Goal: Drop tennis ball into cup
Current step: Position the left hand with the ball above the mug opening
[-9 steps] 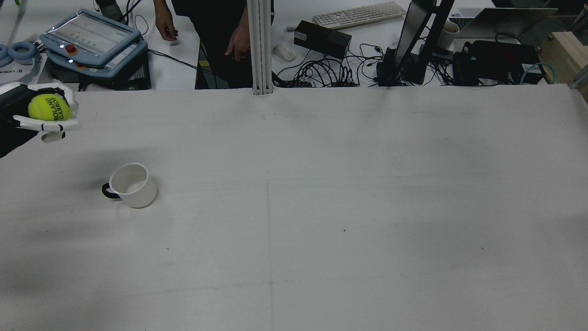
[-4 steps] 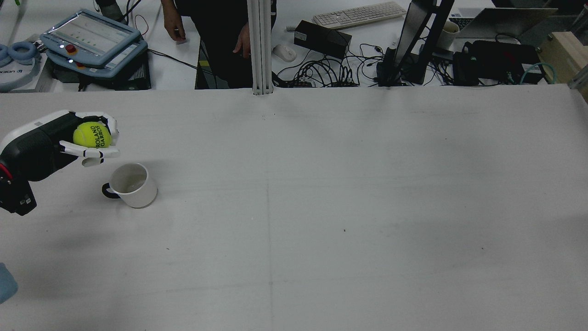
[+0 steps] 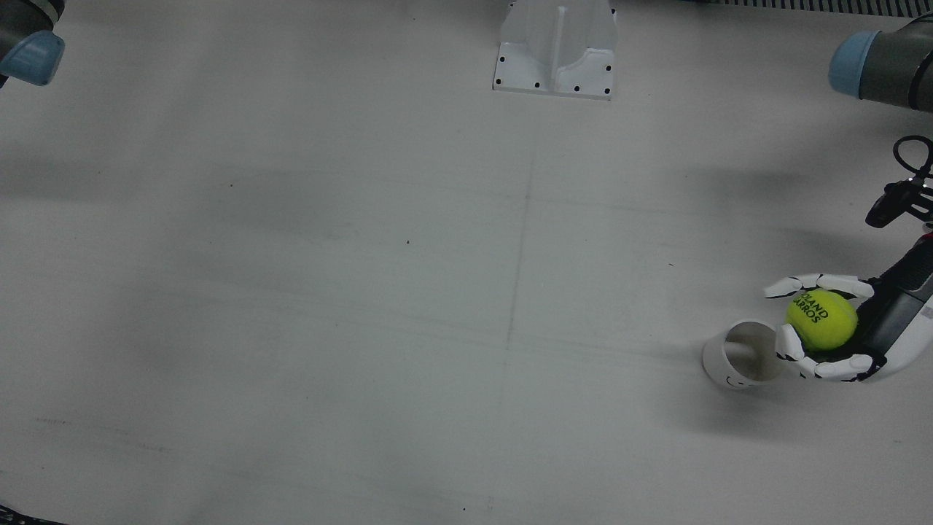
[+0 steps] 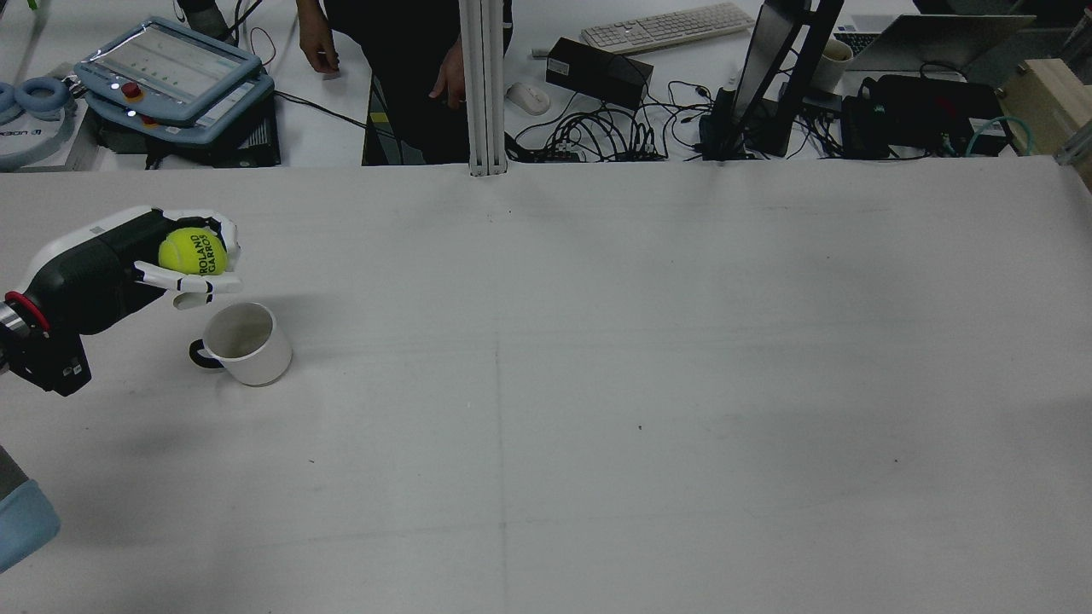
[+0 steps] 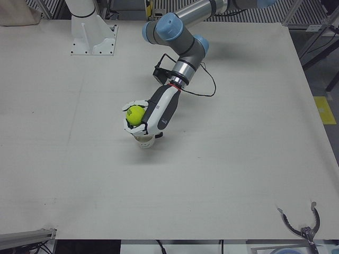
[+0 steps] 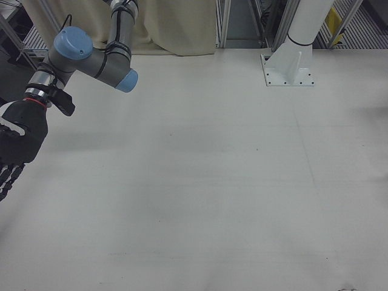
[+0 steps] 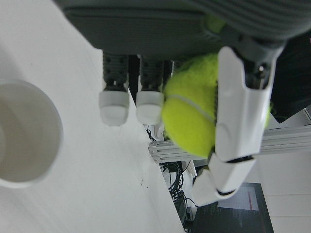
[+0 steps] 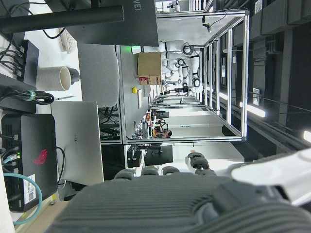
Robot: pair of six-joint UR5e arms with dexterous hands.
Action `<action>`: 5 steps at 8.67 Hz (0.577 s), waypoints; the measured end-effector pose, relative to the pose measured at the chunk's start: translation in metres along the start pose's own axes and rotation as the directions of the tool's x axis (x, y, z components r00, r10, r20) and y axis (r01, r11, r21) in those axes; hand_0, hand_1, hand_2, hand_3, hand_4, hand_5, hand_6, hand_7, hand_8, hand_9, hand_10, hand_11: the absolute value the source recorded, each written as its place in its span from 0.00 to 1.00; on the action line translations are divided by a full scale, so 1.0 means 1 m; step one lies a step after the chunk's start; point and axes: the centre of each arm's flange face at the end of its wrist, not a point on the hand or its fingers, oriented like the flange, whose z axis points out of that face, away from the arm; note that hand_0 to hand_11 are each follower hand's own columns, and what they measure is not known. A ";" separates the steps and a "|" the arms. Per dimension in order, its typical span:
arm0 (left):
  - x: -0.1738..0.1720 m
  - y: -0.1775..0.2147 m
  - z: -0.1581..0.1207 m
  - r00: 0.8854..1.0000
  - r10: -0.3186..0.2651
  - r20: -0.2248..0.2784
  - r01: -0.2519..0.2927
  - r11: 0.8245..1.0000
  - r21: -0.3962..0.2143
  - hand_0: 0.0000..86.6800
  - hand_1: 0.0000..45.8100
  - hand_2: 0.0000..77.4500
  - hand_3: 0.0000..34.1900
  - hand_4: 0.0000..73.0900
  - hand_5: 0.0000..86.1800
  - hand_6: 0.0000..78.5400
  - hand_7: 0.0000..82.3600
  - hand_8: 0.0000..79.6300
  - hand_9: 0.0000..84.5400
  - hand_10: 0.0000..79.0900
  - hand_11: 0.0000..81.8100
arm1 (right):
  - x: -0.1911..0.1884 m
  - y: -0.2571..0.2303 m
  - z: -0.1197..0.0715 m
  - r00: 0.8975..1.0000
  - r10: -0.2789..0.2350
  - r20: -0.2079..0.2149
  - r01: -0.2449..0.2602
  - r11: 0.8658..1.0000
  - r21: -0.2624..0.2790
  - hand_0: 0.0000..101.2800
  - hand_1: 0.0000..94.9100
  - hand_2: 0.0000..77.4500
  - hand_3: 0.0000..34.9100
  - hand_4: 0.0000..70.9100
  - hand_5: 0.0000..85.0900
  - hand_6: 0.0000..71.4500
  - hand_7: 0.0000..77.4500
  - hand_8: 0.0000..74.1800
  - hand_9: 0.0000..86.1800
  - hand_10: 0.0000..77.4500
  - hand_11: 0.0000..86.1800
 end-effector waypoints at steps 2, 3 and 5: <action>-0.002 -0.002 0.001 1.000 -0.006 -0.008 0.006 0.999 -0.037 0.69 0.76 0.27 0.30 0.62 0.59 0.70 0.61 0.88 0.85 0.70 0.86 | 0.000 0.000 0.000 1.000 0.000 0.000 0.000 1.000 0.000 0.00 0.01 0.01 0.00 0.00 0.00 0.00 0.01 0.00 0.00 0.00 0.01; -0.002 -0.003 0.002 1.000 -0.010 -0.012 0.010 0.999 -0.053 0.69 0.76 0.27 0.30 0.62 0.59 0.70 0.61 0.75 0.77 0.61 0.75 | 0.000 0.000 0.000 1.000 0.000 0.000 0.000 1.000 0.000 0.00 0.01 0.01 0.00 0.00 0.00 0.00 0.01 0.00 0.00 0.00 0.01; -0.003 -0.006 0.000 1.000 -0.014 -0.015 0.013 0.998 -0.065 0.73 0.76 0.27 0.31 0.62 0.59 0.70 0.61 0.44 0.02 0.33 0.50 | 0.000 0.000 0.000 1.000 0.000 0.000 0.000 1.000 0.000 0.00 0.01 0.01 0.00 0.00 0.00 0.00 0.01 0.00 0.00 0.00 0.01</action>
